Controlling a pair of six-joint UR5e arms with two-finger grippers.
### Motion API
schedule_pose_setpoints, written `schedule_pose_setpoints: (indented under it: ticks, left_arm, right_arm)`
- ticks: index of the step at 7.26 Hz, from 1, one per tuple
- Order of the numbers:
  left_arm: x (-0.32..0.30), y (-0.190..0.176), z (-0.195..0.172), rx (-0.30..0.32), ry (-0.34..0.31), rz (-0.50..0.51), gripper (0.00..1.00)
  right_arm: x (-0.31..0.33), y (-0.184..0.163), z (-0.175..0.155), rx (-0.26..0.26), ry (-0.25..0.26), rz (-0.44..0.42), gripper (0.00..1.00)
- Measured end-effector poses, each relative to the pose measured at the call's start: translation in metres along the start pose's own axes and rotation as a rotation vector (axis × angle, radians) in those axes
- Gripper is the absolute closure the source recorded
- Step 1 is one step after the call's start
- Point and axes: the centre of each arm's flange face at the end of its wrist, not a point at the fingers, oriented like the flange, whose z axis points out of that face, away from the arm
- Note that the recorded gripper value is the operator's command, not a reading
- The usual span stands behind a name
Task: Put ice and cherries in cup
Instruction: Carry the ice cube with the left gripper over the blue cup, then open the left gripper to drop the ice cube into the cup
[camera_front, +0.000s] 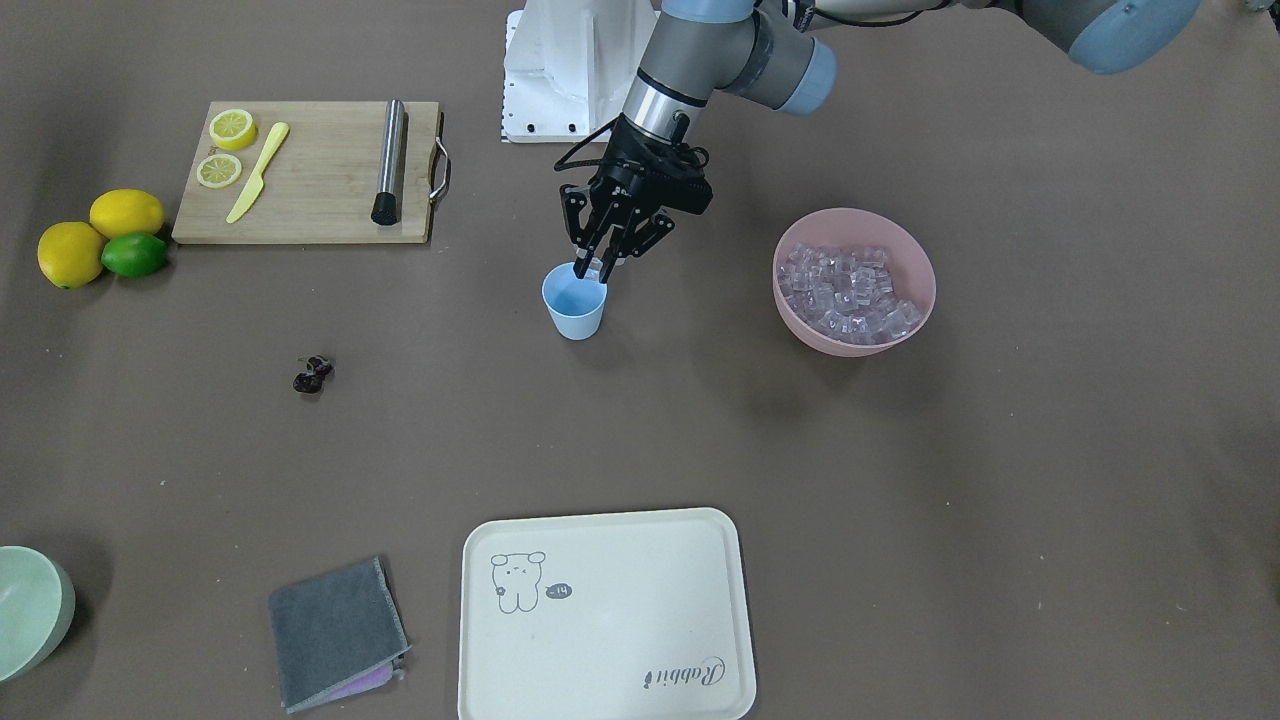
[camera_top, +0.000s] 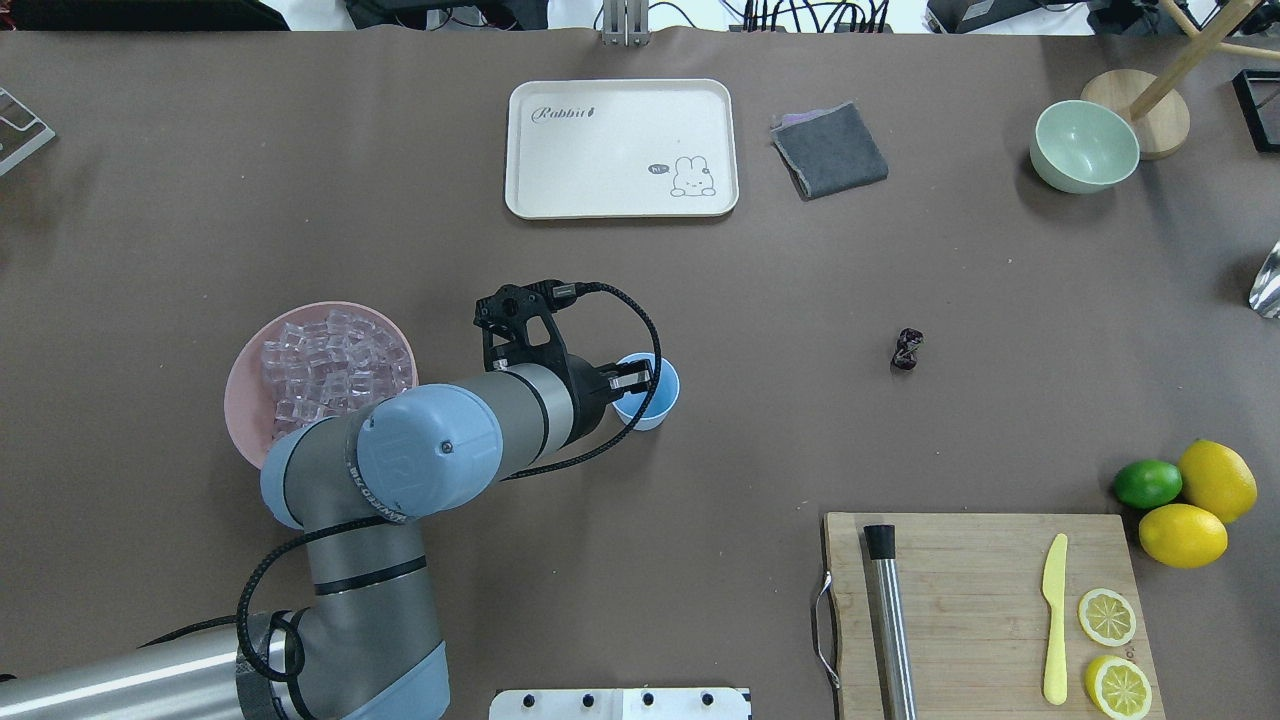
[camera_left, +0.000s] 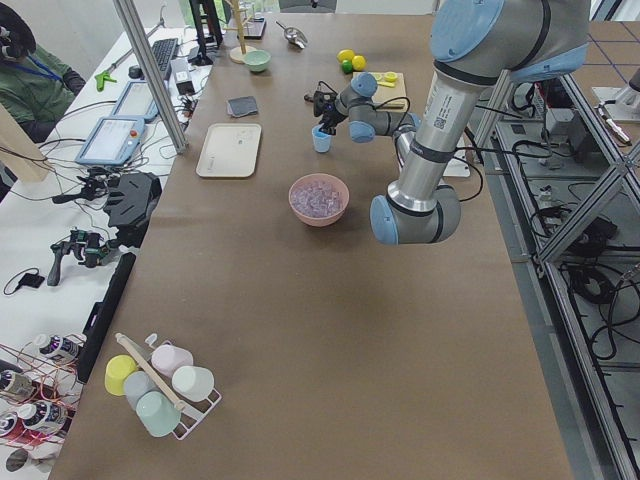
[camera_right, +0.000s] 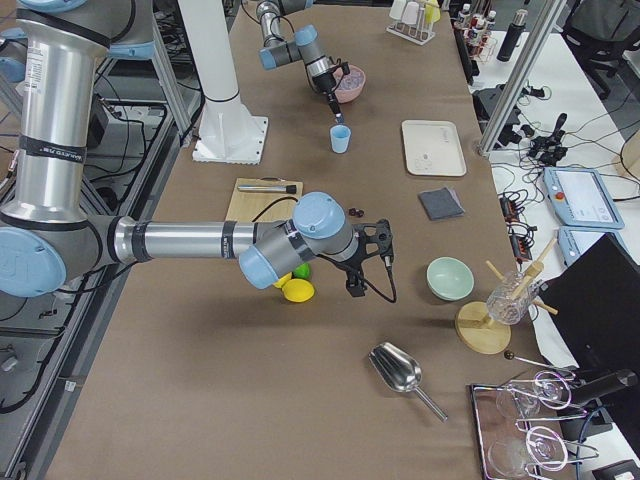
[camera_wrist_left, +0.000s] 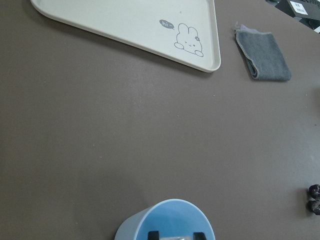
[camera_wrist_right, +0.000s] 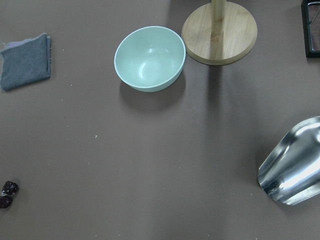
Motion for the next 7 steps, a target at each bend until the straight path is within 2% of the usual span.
schedule_pose_setpoints:
  ticks: [4, 6, 7]
  left_arm:
    - [0.004, 0.0, -0.007, -0.005, 0.028, 0.001, 0.16]
    - [-0.014, -0.004, -0.03, -0.053, 0.018, 0.048, 0.17]
    - [-0.034, -0.009, -0.053, -0.081, -0.009, 0.092, 0.17]
  right_arm:
    - [0.0, 0.0, 0.0, 0.0, -0.001, 0.001, 0.0]
    - [0.0, 0.0, 0.0, 0.0, -0.001, 0.001, 0.0]
    - [0.0, 0.0, 0.0, 0.0, -0.002, 0.001, 0.0]
